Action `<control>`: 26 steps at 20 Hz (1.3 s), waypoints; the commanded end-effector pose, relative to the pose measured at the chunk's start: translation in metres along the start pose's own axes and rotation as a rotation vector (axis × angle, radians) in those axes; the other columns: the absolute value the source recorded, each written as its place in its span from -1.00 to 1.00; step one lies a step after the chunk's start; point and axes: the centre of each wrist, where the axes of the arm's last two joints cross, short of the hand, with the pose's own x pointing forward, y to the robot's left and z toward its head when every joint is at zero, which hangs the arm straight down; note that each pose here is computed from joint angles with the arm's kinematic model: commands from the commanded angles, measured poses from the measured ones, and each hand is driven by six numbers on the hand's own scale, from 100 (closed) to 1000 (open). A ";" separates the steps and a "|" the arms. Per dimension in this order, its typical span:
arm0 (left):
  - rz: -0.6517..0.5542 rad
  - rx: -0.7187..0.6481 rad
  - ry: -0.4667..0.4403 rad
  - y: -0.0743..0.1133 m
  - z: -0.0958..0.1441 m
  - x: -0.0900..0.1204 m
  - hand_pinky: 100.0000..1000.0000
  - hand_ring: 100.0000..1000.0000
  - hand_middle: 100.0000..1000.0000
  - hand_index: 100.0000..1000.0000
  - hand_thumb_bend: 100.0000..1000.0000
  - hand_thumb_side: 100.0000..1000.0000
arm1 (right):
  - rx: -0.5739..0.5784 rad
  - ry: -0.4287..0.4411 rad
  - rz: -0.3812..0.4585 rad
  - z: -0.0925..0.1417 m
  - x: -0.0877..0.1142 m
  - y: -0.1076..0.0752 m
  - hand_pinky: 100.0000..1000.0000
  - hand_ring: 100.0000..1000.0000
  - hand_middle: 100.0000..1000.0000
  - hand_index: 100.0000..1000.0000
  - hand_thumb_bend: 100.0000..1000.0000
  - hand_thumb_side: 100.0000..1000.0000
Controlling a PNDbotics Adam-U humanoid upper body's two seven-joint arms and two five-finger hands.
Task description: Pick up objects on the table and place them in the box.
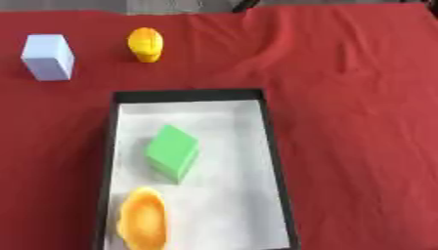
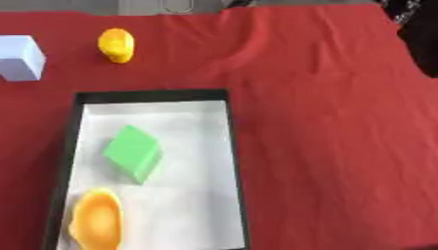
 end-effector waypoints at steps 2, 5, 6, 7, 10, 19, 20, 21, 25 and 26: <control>-0.048 -0.058 0.005 0.007 0.001 -0.013 0.86 0.78 0.55 0.79 0.06 -0.12 | -0.016 -0.017 0.016 -0.003 0.011 -0.006 0.95 0.50 0.38 0.72 -1.00 0.18; -0.040 -0.071 0.002 0.004 -0.006 -0.017 0.86 0.78 0.54 0.78 0.03 -0.01 | -0.013 -0.011 0.017 -0.004 0.010 -0.006 0.95 0.49 0.38 0.72 -1.00 0.18; -0.038 -0.084 -0.007 0.003 -0.009 -0.017 0.87 0.78 0.54 0.78 0.02 0.01 | -0.012 -0.010 0.017 -0.004 0.010 -0.006 0.95 0.49 0.38 0.72 -1.00 0.18; -0.037 -0.095 -0.018 0.002 -0.012 -0.017 0.86 0.78 0.54 0.78 0.02 0.03 | -0.011 -0.009 0.017 -0.005 0.010 -0.005 0.95 0.49 0.37 0.72 -1.00 0.18; -0.039 -0.127 -0.046 0.000 -0.022 -0.014 0.86 0.78 0.54 0.78 0.02 0.02 | 0.000 -0.006 0.015 -0.006 0.010 -0.004 0.95 0.49 0.37 0.72 -1.00 0.18; -0.035 -0.182 -0.125 -0.008 -0.049 -0.007 0.86 0.78 0.55 0.78 -0.09 0.10 | 0.026 0.006 0.013 -0.009 0.007 -0.001 0.95 0.49 0.37 0.72 -1.00 0.18; -0.034 -0.183 -0.132 -0.007 -0.050 -0.006 0.86 0.78 0.55 0.78 -0.09 0.10 | 0.028 0.008 0.014 -0.009 0.007 -0.001 0.95 0.49 0.37 0.72 -1.00 0.18; -0.033 -0.184 -0.136 -0.006 -0.051 -0.006 0.86 0.78 0.55 0.78 -0.09 0.09 | 0.029 0.009 0.015 -0.009 0.006 0.000 0.95 0.49 0.37 0.72 -1.00 0.18; -0.033 -0.185 -0.162 -0.004 -0.057 -0.003 0.86 0.78 0.56 0.78 -0.12 0.09 | 0.033 0.017 0.016 -0.008 0.005 0.000 0.95 0.49 0.36 0.70 -1.00 0.18; -0.033 -0.182 -0.170 -0.003 -0.059 -0.002 0.86 0.78 0.56 0.78 -0.13 0.08 | 0.035 0.018 0.016 -0.008 0.004 0.000 0.95 0.49 0.36 0.70 -1.00 0.18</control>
